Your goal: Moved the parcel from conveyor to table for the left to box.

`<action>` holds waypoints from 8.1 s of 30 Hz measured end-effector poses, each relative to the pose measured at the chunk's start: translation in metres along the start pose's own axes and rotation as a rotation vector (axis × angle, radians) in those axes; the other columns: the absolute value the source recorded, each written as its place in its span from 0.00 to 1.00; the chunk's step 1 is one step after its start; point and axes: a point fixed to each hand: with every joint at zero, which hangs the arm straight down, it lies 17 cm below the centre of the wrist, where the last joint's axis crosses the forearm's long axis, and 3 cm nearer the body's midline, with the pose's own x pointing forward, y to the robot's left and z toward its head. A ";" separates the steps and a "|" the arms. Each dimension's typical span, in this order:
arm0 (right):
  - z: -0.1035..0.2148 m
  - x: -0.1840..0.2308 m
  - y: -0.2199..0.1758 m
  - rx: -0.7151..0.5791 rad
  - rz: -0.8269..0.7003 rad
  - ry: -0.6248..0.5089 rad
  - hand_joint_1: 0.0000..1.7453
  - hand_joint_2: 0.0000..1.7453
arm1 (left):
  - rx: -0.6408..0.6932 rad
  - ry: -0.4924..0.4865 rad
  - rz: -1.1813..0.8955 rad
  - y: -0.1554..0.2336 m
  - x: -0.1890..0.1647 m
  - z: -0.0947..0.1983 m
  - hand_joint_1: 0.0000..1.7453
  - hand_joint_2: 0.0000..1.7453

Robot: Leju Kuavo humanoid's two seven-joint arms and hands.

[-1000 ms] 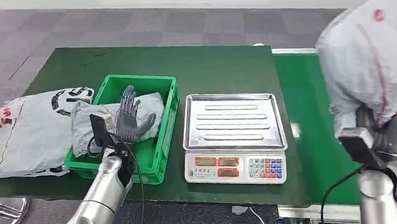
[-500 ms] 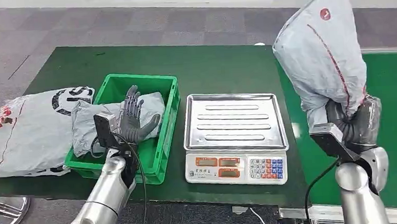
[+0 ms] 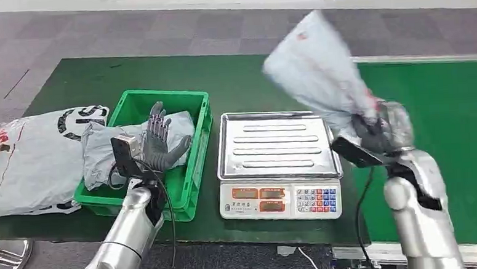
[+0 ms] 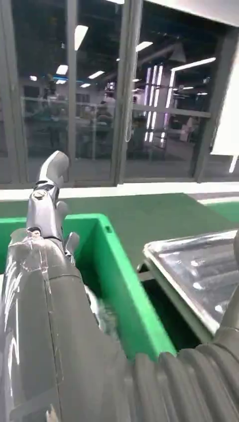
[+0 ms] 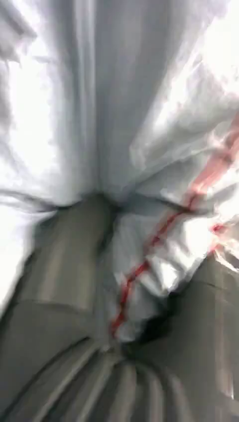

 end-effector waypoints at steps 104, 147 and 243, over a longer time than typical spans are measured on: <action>-0.003 0.082 -0.060 -0.227 -1.005 -0.266 0.00 1.00 | -0.301 0.011 0.031 -0.115 0.027 -0.060 0.00 1.00; -0.018 0.113 -0.061 -0.238 -0.941 -0.292 0.00 1.00 | -0.805 0.706 -1.401 -0.074 -0.141 0.024 1.00 1.00; 0.036 0.059 -0.083 -0.414 -0.880 -0.171 0.00 1.00 | 0.791 -0.464 -1.070 0.197 0.218 0.018 0.00 0.00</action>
